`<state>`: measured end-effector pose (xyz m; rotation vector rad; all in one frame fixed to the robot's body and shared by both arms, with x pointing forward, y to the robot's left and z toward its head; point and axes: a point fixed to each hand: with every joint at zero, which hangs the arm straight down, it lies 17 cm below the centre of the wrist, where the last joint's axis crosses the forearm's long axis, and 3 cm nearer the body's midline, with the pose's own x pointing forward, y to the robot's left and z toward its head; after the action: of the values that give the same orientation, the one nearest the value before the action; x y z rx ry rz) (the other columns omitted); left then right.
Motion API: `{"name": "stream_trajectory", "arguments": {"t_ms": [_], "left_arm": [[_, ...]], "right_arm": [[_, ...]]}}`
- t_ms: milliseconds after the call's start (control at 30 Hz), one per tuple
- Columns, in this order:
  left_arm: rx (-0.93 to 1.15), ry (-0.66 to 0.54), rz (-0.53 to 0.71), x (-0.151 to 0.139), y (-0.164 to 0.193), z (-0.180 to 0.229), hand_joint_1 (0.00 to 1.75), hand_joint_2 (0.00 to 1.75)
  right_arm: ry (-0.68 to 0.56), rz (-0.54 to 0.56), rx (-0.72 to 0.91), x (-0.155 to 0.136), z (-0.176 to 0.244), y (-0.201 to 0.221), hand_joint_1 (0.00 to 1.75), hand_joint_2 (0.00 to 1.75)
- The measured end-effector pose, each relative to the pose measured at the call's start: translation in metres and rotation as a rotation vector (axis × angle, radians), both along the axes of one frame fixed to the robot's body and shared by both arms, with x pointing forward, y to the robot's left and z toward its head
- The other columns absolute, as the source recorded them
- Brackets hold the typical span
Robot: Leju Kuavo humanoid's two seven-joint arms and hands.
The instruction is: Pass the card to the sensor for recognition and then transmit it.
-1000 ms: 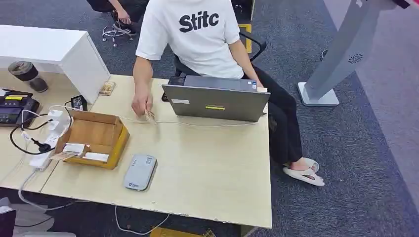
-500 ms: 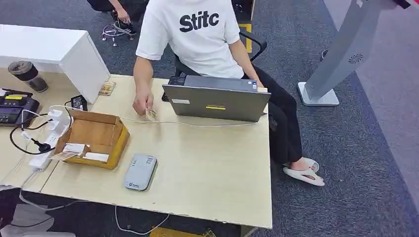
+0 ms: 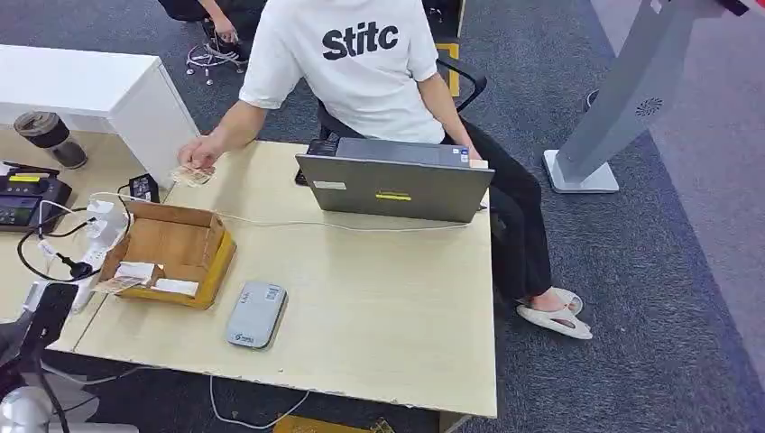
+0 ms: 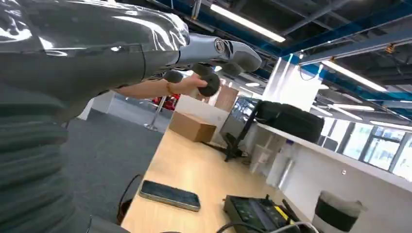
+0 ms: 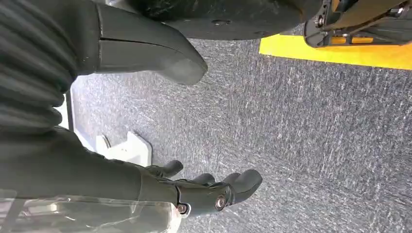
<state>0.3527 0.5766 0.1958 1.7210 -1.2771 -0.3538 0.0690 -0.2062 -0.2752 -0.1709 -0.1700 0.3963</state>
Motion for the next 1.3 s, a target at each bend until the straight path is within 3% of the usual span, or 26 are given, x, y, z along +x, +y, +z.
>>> {"name": "stream_trajectory", "arguments": {"t_ms": [333,633,900,1300], "left_arm": [[0.105,0.075,-0.255,0.089,-0.121,-0.002,0.0,1.75],[0.168,0.073,-0.416,0.106,-0.2,0.008,0.0,1.75],[0.194,0.024,-0.463,0.102,-0.227,0.024,0.0,1.75],[0.186,-0.023,-0.469,0.094,-0.232,0.031,0.0,1.75]], "right_arm": [[0.005,0.02,-0.003,0.001,0.0,0.0,0.0,1.75],[0.008,0.023,-0.005,0.001,0.0,0.0,0.0,1.75],[0.009,0.027,-0.006,0.001,0.0,0.0,0.0,1.75],[0.006,0.028,-0.005,0.002,0.0,0.0,0.0,1.75]]}}
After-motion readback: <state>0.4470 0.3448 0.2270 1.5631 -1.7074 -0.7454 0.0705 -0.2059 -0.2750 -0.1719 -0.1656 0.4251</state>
